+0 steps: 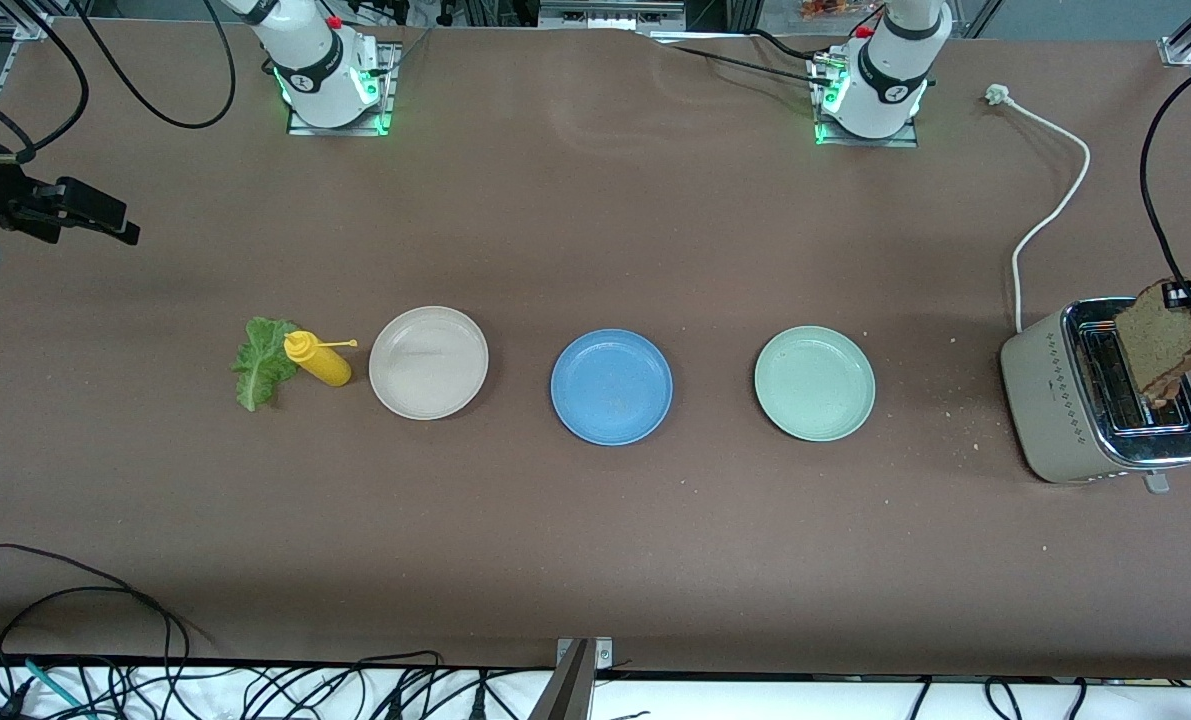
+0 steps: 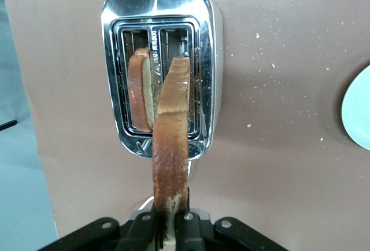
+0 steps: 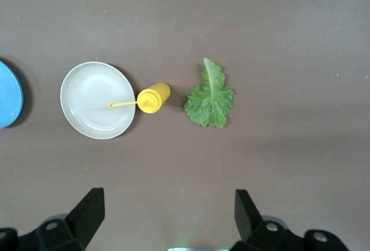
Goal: Make sandwich in blue plate with both arms
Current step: 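Grasp the bread slice with the left gripper and lift it out, then carry the bread slice with the left gripper over the blue plate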
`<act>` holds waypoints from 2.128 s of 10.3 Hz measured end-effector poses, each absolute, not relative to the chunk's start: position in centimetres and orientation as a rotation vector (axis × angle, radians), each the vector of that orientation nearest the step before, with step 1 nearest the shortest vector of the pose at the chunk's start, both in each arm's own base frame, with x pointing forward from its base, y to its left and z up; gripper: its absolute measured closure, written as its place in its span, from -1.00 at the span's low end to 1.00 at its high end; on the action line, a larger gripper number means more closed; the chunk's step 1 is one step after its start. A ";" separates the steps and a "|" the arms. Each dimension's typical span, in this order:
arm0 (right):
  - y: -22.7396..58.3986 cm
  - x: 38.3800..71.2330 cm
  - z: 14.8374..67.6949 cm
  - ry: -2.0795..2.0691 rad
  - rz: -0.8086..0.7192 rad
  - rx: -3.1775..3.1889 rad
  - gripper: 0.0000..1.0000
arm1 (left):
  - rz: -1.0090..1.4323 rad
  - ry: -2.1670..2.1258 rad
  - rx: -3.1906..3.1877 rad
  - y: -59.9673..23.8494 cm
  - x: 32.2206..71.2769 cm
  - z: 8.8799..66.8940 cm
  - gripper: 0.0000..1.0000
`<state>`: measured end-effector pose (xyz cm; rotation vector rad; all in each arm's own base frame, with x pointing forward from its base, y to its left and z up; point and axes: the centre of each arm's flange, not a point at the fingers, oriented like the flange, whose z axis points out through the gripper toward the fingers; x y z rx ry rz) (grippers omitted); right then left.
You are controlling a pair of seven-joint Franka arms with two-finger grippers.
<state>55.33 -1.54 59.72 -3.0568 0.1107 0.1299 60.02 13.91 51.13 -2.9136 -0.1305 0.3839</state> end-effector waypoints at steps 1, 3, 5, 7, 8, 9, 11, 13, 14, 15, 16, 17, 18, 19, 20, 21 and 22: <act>-1.5 55.3 59.7 0.200 0.136 -3.058 -1.00 | 0.392 -0.119 -2.926 13.2 60.0 51.2 0.81; -1.5 55.3 59.7 0.254 0.141 -3.057 -1.00 | 0.403 -0.170 -2.985 11.3 60.2 50.6 0.81; -1.5 55.3 59.7 0.259 0.142 -3.057 -1.00 | 0.421 -0.254 -3.019 8.3 60.6 49.6 0.81; -1.5 55.3 59.7 0.260 0.143 -3.057 -1.00 | 0.441 -0.383 -3.023 3.4 61.2 48.2 0.81; -1.5 55.3 59.7 0.260 0.143 -3.057 -1.00 | 0.447 -0.427 -3.017 0.9 61.6 47.4 0.81; -1.5 55.3 59.7 0.260 0.144 -3.057 -1.00 | 0.453 -0.465 -3.030 -1.7 61.9 46.6 0.81; -1.5 55.3 59.7 0.261 0.144 -3.058 -1.00 | 0.469 -0.591 -3.115 -5.3 62.7 45.6 0.81; -1.5 55.2 59.7 0.261 0.145 -3.058 -1.00 | 0.454 -0.708 -3.151 -7.8 63.5 44.7 0.81; -1.5 55.2 59.7 0.261 0.145 -3.058 -1.00 | 0.451 -0.775 -3.166 -9.6 63.9 44.1 0.81; -1.5 55.2 59.7 0.262 0.146 -3.058 -1.00 | 0.453 -0.847 -3.183 -11.3 64.3 43.4 0.81; -1.5 55.2 59.7 0.262 0.149 -3.058 -1.00 | 0.448 -0.914 -3.194 -13.0 64.7 42.7 0.81; -1.5 55.2 59.7 0.262 0.150 -3.058 -1.00 | 0.429 -0.987 -3.193 -14.6 65.0 42.2 0.81; -1.5 55.2 59.7 0.262 0.151 -3.058 -1.00 | 0.427 -1.072 -3.208 -16.3 65.2 41.7 0.81; -1.5 55.2 59.7 0.262 0.151 -3.058 -1.00 | 0.432 -1.142 -3.226 -17.5 65.5 41.3 0.81; -1.5 55.2 59.7 0.262 0.151 -3.058 -1.00 | 0.433 -1.198 -3.236 -18.4 65.6 40.9 0.81; -1.5 55.2 59.7 0.262 0.151 -3.058 -1.00 | 0.418 -1.258 -3.247 -18.9 65.7 40.3 0.81; -1.5 55.2 59.7 0.262 0.151 -3.058 -1.00 | 0.404 -1.309 -3.261 -19.2 65.7 39.7 0.81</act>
